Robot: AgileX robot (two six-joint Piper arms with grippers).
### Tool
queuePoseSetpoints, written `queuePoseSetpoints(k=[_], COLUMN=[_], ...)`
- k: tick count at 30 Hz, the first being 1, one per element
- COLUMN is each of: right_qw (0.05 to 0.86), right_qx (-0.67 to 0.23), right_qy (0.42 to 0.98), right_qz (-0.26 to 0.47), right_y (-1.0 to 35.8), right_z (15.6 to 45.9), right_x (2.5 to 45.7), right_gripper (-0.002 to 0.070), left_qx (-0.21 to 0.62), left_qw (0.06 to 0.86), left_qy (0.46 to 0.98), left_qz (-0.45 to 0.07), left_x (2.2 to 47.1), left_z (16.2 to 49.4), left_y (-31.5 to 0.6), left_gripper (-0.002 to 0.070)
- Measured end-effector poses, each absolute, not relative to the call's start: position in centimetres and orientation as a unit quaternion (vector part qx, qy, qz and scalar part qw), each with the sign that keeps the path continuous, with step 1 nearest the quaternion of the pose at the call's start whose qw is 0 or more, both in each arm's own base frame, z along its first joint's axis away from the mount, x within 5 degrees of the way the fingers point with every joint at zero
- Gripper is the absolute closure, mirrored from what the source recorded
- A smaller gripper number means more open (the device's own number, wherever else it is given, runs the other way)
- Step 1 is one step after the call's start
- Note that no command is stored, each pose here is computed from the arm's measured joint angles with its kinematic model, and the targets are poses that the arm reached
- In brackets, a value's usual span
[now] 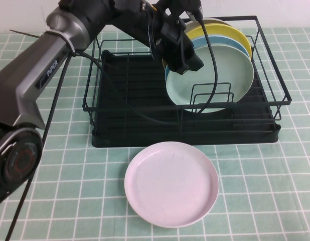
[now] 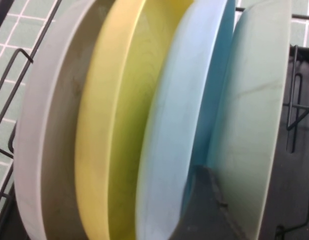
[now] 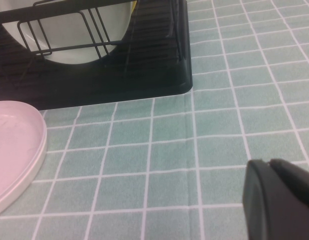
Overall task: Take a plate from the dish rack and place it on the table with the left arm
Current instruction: Grasp the plate from the shelf, then place the plate from the table
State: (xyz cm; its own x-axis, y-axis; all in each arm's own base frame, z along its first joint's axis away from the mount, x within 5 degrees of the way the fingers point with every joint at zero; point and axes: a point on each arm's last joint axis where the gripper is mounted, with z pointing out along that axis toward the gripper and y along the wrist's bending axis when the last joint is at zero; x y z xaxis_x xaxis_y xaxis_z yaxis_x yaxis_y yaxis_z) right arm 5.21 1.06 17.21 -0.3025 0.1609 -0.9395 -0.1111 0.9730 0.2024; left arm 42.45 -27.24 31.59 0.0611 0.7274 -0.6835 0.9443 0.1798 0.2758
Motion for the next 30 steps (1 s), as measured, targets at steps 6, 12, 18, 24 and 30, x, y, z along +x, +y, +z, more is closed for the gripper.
queuePoseSetpoints(k=[6,12,18,24,30], right_qw=[0.59,0.59,0.59,0.59,0.59], right_qx=[0.016,0.016,0.016,0.016,0.016], right_qy=[0.799,0.799,0.799,0.799,0.799], right_qz=[0.115,0.115,0.115,0.115,0.115], right_y=[1.1,1.1,1.1,1.1,1.1], right_z=[17.2,17.2,17.2,17.2,17.2], right_x=[5.2,5.2,5.2,5.2,5.2], right_gripper=[0.0694,0.0694,0.0694,0.0694,0.0694], left_qx=[0.623,0.615,0.615,0.601,0.53], left_qw=[0.378,0.398,0.402,0.454,0.512], left_qy=[0.67,0.669,0.668,0.65,0.663], left_qz=[-0.142,-0.127,-0.118,-0.097,-0.131], left_x=[42.9,43.7,43.7,41.4,36.6], left_z=[30.8,30.3,30.7,36.9,45.3], left_y=[-27.4,-27.6,-27.4,-25.9,-23.4], left_gripper=[0.0351,0.0589,0.0592,0.0606,0.0624])
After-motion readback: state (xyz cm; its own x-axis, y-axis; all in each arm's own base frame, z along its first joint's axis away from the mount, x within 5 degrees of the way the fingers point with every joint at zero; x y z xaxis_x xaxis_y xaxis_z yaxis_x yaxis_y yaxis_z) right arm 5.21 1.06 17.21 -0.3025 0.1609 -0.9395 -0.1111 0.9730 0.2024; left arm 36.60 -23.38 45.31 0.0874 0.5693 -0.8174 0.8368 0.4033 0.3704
